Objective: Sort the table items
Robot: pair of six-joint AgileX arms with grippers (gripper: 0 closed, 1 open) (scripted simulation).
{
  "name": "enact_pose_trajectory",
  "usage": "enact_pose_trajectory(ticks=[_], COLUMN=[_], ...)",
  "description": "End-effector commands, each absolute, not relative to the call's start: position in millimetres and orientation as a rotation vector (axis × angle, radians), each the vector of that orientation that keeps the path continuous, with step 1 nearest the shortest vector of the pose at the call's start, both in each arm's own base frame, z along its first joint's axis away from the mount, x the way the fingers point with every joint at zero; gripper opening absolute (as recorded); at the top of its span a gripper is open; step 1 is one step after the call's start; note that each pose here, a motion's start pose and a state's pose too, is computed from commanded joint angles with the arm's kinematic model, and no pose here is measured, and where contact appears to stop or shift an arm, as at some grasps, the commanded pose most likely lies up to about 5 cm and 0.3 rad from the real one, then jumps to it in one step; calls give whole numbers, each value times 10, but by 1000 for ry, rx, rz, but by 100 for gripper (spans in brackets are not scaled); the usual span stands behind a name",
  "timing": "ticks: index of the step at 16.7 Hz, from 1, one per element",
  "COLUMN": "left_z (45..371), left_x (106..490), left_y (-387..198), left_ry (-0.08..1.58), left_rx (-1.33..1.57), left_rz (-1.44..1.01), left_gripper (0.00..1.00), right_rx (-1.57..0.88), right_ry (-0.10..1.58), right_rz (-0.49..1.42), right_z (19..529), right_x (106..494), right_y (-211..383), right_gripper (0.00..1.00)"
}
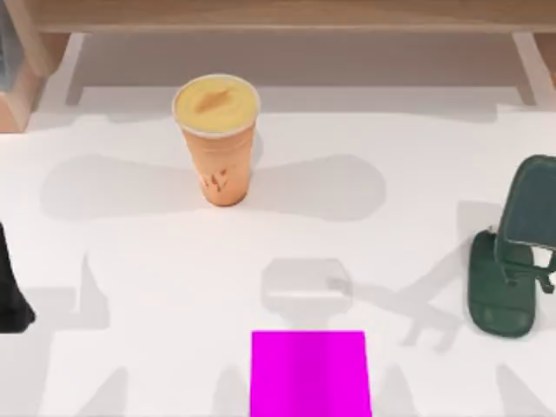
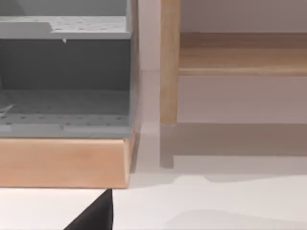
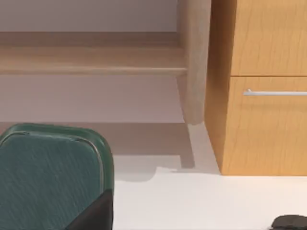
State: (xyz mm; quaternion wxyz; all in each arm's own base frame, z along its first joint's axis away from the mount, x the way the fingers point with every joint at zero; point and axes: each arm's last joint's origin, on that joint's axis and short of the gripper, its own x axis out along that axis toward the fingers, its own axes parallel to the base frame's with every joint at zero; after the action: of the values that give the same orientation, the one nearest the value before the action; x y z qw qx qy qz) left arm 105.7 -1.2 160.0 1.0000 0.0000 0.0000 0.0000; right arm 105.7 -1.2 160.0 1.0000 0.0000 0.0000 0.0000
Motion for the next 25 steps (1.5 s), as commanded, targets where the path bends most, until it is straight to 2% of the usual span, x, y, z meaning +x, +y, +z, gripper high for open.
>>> enact_pose_trajectory(ticks=[5, 11, 14, 18, 21, 25], left_z=[1600, 1600, 1600, 1600, 1600, 1600], left_x=[1057, 1057, 1057, 1057, 1057, 1057], left_y=[-12, -12, -12, -12, -12, -12], left_ry=[0, 0, 0, 0, 0, 0], left_rx=[0, 0, 0, 0, 0, 0], left_rz=[0, 0, 0, 0, 0, 0], left_gripper=[100, 100, 100, 100, 100, 100], right_rx=[-37, -245, -379, -545, -643, -726], right_ry=[44, 308, 511, 783, 976, 1188], right_rz=[-6, -20, 8, 104, 220, 410], right_z=[1697, 2347, 2718, 3020, 3032, 2784], right_x=[1064, 1288, 1658, 2337, 2919, 3610], right_y=[-20, -83, -162, -345, -543, -845], right_gripper=[100, 100, 100, 100, 100, 100])
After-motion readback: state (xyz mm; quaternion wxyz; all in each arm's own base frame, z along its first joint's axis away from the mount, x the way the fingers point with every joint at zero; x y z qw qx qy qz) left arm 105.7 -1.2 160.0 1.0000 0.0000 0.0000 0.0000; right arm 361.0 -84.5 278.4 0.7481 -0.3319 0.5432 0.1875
